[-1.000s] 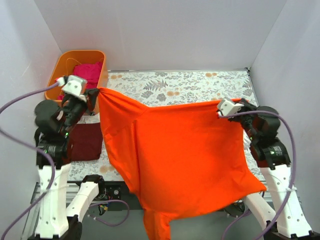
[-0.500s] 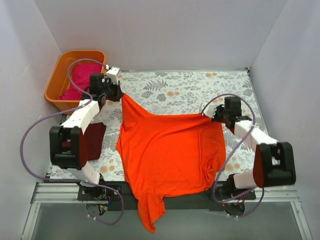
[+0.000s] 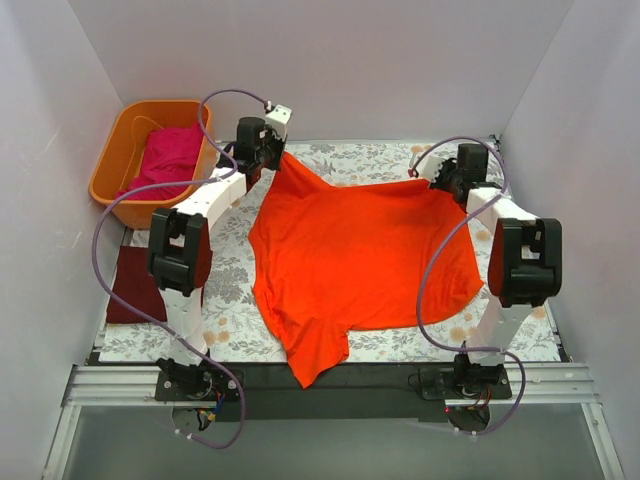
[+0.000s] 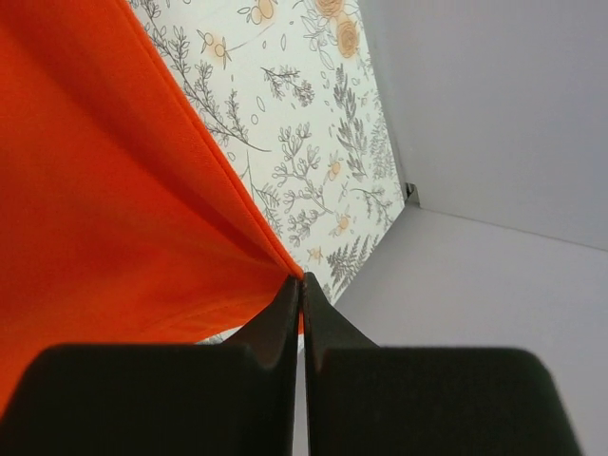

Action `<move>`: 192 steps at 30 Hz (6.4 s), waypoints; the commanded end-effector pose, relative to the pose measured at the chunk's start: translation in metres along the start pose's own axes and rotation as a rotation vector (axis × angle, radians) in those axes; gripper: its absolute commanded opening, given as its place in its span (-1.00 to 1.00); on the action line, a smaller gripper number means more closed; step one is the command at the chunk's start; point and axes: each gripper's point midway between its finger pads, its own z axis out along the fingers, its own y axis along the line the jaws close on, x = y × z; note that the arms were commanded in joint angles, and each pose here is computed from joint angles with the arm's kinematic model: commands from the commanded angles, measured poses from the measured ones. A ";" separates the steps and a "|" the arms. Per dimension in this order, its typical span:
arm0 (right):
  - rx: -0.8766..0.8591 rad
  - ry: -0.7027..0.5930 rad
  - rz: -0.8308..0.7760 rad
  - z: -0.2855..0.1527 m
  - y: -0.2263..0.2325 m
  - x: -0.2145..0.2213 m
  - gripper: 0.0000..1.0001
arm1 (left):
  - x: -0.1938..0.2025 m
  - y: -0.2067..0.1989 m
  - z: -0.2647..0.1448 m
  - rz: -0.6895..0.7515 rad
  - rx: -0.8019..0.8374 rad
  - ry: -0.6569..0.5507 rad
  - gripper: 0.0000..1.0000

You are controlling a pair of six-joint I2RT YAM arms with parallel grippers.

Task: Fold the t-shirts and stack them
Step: Flatten the tshirt out, then fold the tshirt

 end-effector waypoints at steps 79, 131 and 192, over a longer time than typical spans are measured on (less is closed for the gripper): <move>-0.486 0.070 -0.054 -0.030 0.108 0.058 -0.97 | 0.172 -0.150 -0.195 -0.033 0.285 0.623 -1.00; -0.694 0.252 0.519 -0.020 0.108 0.046 -0.35 | 0.133 -0.203 -0.088 -0.181 0.554 0.583 -0.09; -0.950 -0.426 0.141 -0.139 0.218 -0.289 -0.53 | 0.159 -0.022 -0.142 -0.696 0.187 0.611 -1.00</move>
